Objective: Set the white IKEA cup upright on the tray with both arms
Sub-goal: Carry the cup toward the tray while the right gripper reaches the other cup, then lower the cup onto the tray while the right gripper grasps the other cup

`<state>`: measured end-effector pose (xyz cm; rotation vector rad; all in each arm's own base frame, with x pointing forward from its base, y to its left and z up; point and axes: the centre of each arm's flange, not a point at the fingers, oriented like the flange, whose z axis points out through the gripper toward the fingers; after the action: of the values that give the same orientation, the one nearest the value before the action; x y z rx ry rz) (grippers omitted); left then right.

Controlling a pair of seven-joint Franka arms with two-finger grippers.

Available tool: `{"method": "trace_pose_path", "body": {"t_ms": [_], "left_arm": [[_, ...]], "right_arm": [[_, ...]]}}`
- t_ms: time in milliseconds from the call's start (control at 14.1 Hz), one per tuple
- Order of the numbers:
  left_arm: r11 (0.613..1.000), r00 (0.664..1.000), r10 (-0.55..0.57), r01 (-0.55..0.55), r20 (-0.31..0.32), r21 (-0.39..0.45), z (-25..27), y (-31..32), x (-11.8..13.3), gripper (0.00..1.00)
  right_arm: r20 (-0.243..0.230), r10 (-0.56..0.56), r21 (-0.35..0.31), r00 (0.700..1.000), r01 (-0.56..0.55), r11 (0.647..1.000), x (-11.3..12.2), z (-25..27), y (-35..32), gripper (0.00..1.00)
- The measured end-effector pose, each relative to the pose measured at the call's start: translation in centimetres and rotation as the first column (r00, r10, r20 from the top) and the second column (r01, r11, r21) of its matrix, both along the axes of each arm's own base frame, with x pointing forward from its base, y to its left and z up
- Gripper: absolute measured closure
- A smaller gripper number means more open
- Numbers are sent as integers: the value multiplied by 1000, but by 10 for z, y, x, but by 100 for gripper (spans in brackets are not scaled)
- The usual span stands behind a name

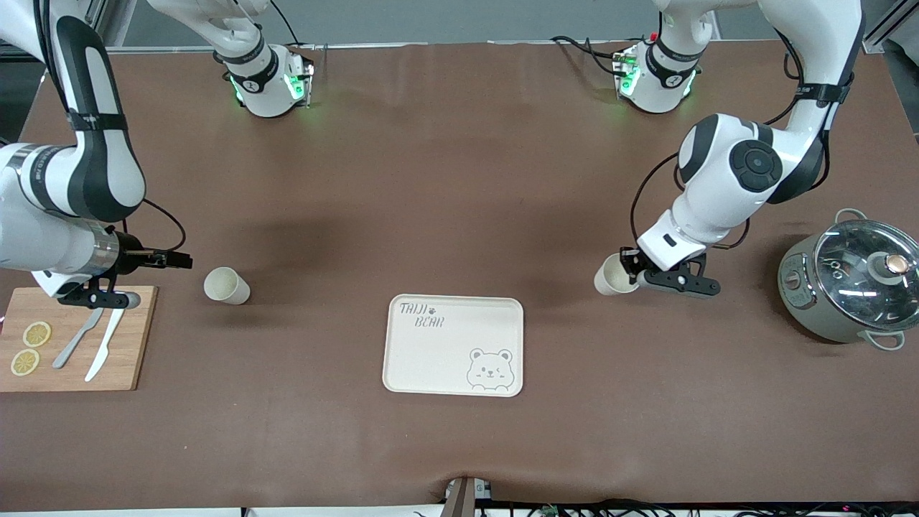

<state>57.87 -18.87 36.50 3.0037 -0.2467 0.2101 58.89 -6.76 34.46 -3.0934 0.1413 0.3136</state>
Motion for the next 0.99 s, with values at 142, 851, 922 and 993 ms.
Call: {"method": "trace_pose_path", "body": {"t_ms": [142, 851, 922, 993], "left_arm": [[1000, 1000, 16, -16, -13, -20, 5, -21, 10, 91], [994, 994, 109, -109, -20, 12, -9, -126, 46, 91], [993, 993, 115, -115, -24, 7, -13, -133, 47, 91], [993, 992, 120, -120, -27, 4, -17, -139, 48, 91]], "right_arm": [[21, -1, -3, 1000, 1, 1000, -2, -10, 0, 0], [76, -11, -4, 997, 11, 1000, -1, -53, 2, 0], [73, -23, 7, 997, 23, 1000, -1, -60, 2, 0], [70, -33, 16, 997, 32, 999, 0, -63, 3, 0]]}}
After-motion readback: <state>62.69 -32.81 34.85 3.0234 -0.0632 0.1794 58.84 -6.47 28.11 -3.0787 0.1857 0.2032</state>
